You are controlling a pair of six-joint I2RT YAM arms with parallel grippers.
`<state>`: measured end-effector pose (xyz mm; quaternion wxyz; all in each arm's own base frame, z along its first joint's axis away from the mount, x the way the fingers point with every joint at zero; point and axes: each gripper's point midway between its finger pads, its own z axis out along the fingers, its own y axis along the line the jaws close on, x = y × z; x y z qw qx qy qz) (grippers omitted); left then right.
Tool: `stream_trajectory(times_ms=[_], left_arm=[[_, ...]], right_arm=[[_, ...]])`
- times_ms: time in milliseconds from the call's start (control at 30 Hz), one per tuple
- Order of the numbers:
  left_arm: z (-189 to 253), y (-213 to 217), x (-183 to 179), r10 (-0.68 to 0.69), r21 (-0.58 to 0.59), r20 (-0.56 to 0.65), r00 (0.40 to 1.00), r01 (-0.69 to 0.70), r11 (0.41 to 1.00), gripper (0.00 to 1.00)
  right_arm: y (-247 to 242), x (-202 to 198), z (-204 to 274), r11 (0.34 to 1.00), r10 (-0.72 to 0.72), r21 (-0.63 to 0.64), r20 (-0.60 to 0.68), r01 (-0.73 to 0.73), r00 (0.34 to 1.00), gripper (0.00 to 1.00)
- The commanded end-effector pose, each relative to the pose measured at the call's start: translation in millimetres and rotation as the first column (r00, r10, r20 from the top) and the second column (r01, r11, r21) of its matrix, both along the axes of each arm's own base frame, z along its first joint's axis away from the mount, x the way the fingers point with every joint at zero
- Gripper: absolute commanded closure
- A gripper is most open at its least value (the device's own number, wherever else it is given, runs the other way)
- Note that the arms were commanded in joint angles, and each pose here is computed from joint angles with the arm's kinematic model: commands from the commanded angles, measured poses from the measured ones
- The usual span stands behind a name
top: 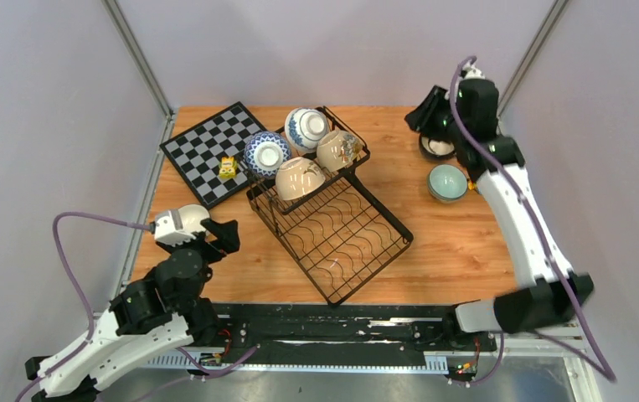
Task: Unload the bowls from the dish rack
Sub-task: Pick up the bowl from the dish rack.
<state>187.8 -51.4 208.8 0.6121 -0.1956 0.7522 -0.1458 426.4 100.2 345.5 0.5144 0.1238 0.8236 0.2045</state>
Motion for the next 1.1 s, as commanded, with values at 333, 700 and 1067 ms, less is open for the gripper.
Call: stream_trajectory(times_ms=[333,700,1067], left_arm=[[69.6,-2.7,1.2,-0.121,0.089,0.215,0.969,0.104,0.991,0.00],[51.3,11.3,-3.2,-0.070,0.061,0.189,0.979,0.060,0.996,0.00],[41.8,18.6,-4.3,-0.042,0.073,0.168,0.985,0.030,0.997,0.00]], right_arm=[[107.3,-156.9,20.8,0.766,0.448,0.347,0.314,-0.541,0.837,0.33],[141.6,-129.8,5.6,0.637,0.385,0.604,0.289,-0.479,0.877,0.33],[154.1,-106.6,-20.5,0.661,0.340,0.629,0.233,-0.408,0.911,0.38]])
